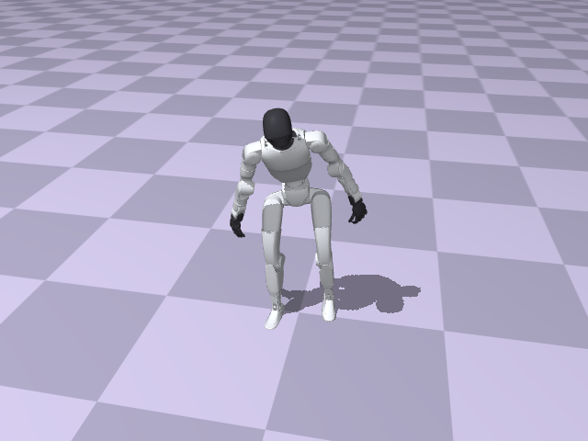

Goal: Upper body actions

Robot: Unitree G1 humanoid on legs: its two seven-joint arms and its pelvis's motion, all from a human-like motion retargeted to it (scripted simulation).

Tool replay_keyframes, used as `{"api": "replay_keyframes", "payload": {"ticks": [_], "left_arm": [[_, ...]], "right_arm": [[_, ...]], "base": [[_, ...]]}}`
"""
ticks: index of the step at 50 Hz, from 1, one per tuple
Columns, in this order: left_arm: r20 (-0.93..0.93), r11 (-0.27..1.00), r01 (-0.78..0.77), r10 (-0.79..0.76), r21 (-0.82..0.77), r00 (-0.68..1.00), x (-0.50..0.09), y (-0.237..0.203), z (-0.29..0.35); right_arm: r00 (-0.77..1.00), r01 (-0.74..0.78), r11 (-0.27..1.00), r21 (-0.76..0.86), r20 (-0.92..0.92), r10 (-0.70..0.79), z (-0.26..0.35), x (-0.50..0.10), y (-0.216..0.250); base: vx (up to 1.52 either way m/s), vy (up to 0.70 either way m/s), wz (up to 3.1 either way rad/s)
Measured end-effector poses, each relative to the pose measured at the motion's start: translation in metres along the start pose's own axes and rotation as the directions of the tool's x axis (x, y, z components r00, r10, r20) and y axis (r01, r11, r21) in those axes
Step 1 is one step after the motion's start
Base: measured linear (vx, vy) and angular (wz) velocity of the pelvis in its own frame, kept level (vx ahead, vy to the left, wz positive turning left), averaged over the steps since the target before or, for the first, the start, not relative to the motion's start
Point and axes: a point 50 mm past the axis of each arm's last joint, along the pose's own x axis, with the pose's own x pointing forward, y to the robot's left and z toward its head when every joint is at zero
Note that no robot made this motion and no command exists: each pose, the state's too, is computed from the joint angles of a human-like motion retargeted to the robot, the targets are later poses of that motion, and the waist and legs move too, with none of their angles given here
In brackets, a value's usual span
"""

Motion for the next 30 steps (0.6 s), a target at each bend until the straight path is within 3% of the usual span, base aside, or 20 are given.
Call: {"api": "replay_keyframes", "payload": {"ticks": [7,10,16,22,26,30], "left_arm": [[0.021,0.988,-0.135,0.134,0.076,0.991,-0.007,0.041,-0.005],[0.033,0.974,-0.167,0.164,0.154,0.986,-0.01,0.053,-0.004],[0.058,0.928,-0.293,0.288,0.231,0.956,-0.016,0.083,0.001],[0.061,0.941,-0.306,0.301,0.145,0.952,-0.014,0.085,0.009],[0.083,0.952,-0.279,0.27,0.128,0.959,-0.011,0.076,0.017],[0.115,0.942,-0.258,0.238,0.216,0.964,-0.007,0.07,0.032]], "right_arm": [[0.954,0.25,0.965,-0.078,0.188,-0.232,0.096,-0.034,-0.108],[0.871,0.428,0.901,-0.074,0.3,-0.389,0.13,-0.064,-0.156],[0.556,0.71,0.67,0.217,0.413,-0.722,0.156,-0.125,-0.229],[0.398,0.766,0.528,0.367,0.376,-0.837,0.151,-0.159,-0.265],[0.357,0.815,0.45,0.364,0.297,-0.886,0.136,-0.157,-0.27],[0.288,0.903,0.322,0.283,0.156,-0.945,0.105,-0.144,-0.266]], "base": [[-0.31,-0.05,-0.17],[-0.16,-0.02,0.6],[-0.14,-0.13,1.32],[-0.01,-0.11,1.47],[0.01,-0.06,0.63],[0.02,-0.07,0.78]]}}
